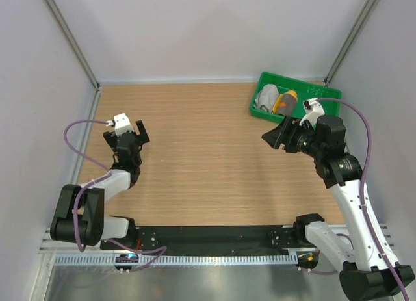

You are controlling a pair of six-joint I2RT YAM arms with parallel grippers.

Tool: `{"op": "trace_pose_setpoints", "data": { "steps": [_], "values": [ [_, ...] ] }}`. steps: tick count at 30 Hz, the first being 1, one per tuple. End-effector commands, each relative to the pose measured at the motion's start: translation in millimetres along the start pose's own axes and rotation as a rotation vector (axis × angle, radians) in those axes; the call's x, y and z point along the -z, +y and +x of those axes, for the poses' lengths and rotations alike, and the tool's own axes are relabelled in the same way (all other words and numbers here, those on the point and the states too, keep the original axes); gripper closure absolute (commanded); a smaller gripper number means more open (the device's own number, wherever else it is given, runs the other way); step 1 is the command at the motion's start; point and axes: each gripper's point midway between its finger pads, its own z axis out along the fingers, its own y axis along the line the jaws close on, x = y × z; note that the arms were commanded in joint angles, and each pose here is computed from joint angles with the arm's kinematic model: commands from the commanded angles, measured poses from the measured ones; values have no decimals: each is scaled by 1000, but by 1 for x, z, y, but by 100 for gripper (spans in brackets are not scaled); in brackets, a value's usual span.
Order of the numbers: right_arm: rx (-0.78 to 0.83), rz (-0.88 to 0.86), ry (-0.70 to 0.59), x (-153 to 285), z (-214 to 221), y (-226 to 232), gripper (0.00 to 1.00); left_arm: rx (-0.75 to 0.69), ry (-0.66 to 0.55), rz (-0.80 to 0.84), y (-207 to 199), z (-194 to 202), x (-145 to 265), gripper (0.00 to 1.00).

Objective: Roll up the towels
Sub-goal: Place the rolled towel into the container

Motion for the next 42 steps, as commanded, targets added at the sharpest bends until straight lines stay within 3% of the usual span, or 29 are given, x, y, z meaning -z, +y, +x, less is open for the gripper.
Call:
{"op": "trace_pose_setpoints", "data": {
  "steps": [1, 6, 8, 9, 11, 14, 18, 21, 26, 37, 42],
  "values": [
    [2, -5, -9, -3, -2, 1, 28, -33, 48, -153, 33, 24, 7, 0],
    [-23, -14, -2, -20, 3, -6, 28, -24, -20, 14, 13, 21, 7, 0],
    [-30, -24, -8, -26, 3, -7, 28, -14, -70, 10, 13, 18, -3, 0],
    [-44, -31, -5, -29, 4, -7, 28, -54, -36, 123, -4, 30, -8, 0],
    [-52, -56, -22, -34, 4, -6, 28, -16, 17, 130, 1, 36, -7, 0],
    [-66, -95, -42, -40, 5, -2, 24, 29, -51, 110, 11, 33, -5, 0],
    [-58, -70, -76, -44, 4, -10, 16, 20, -46, 100, 12, 36, -4, 0],
    [-71, 3, -98, -43, 2, -23, 0, 14, -45, 102, 11, 37, -3, 0],
    [-101, 155, -107, -54, 6, -56, 0, 13, -44, 104, 11, 36, -3, 0],
    [-47, 407, -396, -45, -28, -112, 0, 13, -44, 105, 10, 36, -3, 0],
    [-9, 526, -400, -43, -37, -131, 2, 12, -43, 105, 10, 37, -3, 0]
  ]
}}
